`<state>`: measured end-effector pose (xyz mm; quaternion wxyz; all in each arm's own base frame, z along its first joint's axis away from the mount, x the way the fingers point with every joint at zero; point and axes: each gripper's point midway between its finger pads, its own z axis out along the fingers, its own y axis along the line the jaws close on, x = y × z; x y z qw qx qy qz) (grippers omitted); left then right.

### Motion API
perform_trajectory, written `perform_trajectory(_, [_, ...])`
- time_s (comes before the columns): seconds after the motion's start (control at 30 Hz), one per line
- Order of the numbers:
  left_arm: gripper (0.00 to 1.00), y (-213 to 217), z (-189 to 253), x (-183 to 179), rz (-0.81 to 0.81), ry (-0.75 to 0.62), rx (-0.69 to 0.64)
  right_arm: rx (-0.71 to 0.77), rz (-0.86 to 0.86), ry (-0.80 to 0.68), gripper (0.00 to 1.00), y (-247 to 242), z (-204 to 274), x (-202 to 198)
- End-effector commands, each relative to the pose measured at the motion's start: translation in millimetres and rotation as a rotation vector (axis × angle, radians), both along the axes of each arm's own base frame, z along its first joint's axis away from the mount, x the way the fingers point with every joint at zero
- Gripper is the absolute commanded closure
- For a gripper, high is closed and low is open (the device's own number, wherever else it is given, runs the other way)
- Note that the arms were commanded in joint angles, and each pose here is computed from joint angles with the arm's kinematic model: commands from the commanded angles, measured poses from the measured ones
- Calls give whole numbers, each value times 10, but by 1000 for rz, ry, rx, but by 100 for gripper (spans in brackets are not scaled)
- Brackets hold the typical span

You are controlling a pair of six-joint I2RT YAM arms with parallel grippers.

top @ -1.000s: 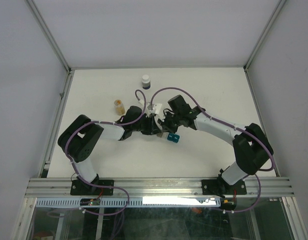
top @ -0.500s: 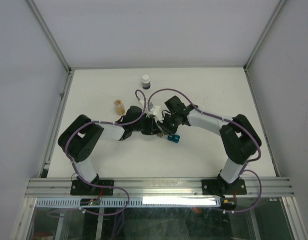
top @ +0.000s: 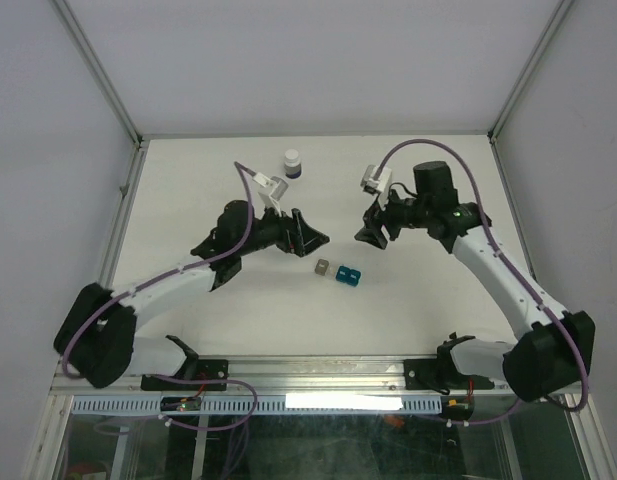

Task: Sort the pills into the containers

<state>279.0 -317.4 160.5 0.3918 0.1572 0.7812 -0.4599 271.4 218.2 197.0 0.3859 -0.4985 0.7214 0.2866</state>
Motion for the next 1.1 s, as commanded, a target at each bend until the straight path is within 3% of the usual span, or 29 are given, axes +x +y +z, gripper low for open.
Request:
perform_trajectory(0.0, [5, 264, 1115, -122, 46, -334, -151, 87, -87, -198, 25, -247, 532, 102])
perform_trajectory(0.07, [1, 457, 1546, -226, 90, -458, -202, 122, -217, -303, 3, -461, 866, 230])
perform_trajectory(0.13, [1, 657, 1971, -330, 152, -557, -254, 202, -385, -392, 1, -700, 1356, 332])
perform_trajectory(0.23, [1, 905, 2568, -539, 207, -662, -324, 238, -517, -399, 1, -897, 1976, 284])
perform_trajectory(0.4, [1, 1035, 3165, -841, 171, -697, -359, 335, -471, -484, 1, -895, 2685, -180])
perform_trajectory(0.57, [1, 1082, 3355, -965, 151, -690, -354, 428, -522, -463, 1, -934, 2967, -376])
perform_trajectory(0.73, [1, 1015, 3337, -942, 123, -663, -335, 550, -706, -431, 1, -1139, 3214, -431])
perform_trajectory(1.07, [1, 984, 3426, -1015, 80, -671, -340, 519, -707, -482, 1, -1184, 3247, -432])
